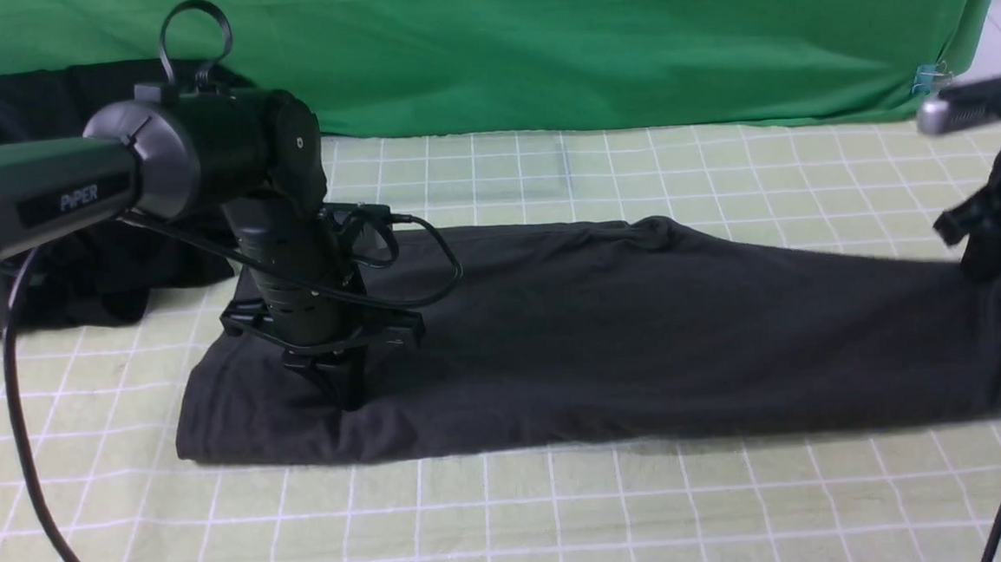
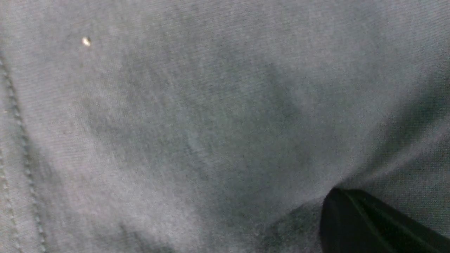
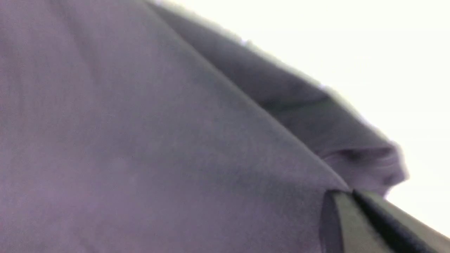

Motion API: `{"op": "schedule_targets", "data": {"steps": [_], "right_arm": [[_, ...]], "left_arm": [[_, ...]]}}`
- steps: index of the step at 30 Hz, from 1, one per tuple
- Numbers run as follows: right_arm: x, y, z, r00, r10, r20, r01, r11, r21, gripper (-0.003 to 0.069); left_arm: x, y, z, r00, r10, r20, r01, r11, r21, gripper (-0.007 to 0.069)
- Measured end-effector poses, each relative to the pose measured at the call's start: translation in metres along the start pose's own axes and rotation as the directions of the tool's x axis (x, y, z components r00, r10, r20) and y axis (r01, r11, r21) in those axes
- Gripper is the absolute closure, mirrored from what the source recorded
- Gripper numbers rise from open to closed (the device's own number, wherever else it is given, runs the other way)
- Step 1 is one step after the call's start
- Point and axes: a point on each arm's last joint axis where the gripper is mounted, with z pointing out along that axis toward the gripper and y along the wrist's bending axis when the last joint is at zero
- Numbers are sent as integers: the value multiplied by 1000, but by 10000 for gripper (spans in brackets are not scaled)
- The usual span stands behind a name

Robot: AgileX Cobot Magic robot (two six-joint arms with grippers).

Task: Fold a long-sleeved shirt over a green coffee tablecloth.
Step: 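Pull the folded dark garment lengthwise by its ends to straighten it flat on the table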

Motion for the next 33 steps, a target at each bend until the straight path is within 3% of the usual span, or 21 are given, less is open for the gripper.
{"op": "schedule_targets", "data": {"steps": [4,10,14,15,19,22,24,25,26,28,29,33], "right_arm": [[-7,-3,2,1000,3,28,-4,1000,12,648],[-7,-9,46,999,-17,-37,18,999,30,634],[-5,-13,54,998,10,-59,-6,998,68,543],[-6,-14,53,998,28,-61,-23,996,81,456],[-17,-16,31,998,70,-9,-68,992,104,264],[-30,-9,0,993,90,74,-97,990,99,233],[-38,-1,-15,989,80,122,-89,994,70,256],[-46,19,-31,983,21,182,-22,1000,3,335],[-47,22,-33,982,10,189,-9,1000,-5,347],[-57,61,-36,963,-97,253,133,983,-130,537],[-59,73,-33,958,-114,264,162,973,-167,579],[-65,114,-7,949,-157,275,231,938,-260,645]], "left_arm": [[0,0,0,1000,0,1,0,1000,0,629],[0,0,0,1000,0,-3,0,1000,0,629],[0,0,0,1000,0,-4,0,1000,1,629],[0,0,-1,1000,-6,-3,6,1000,1,629],[-4,0,-11,1000,-15,16,16,1000,-13,629],[-12,5,-34,995,-34,91,37,999,-30,629],[-18,8,-50,989,-49,140,53,998,-31,629],[-24,12,-68,978,-67,198,73,997,-24,629],[-24,13,-70,977,-70,202,77,997,-24,629],[-30,22,-84,962,-100,252,108,994,-18,629],[-31,24,-86,960,-108,258,116,993,-16,629],[-32,32,-83,958,-146,248,151,989,1,629]]}}
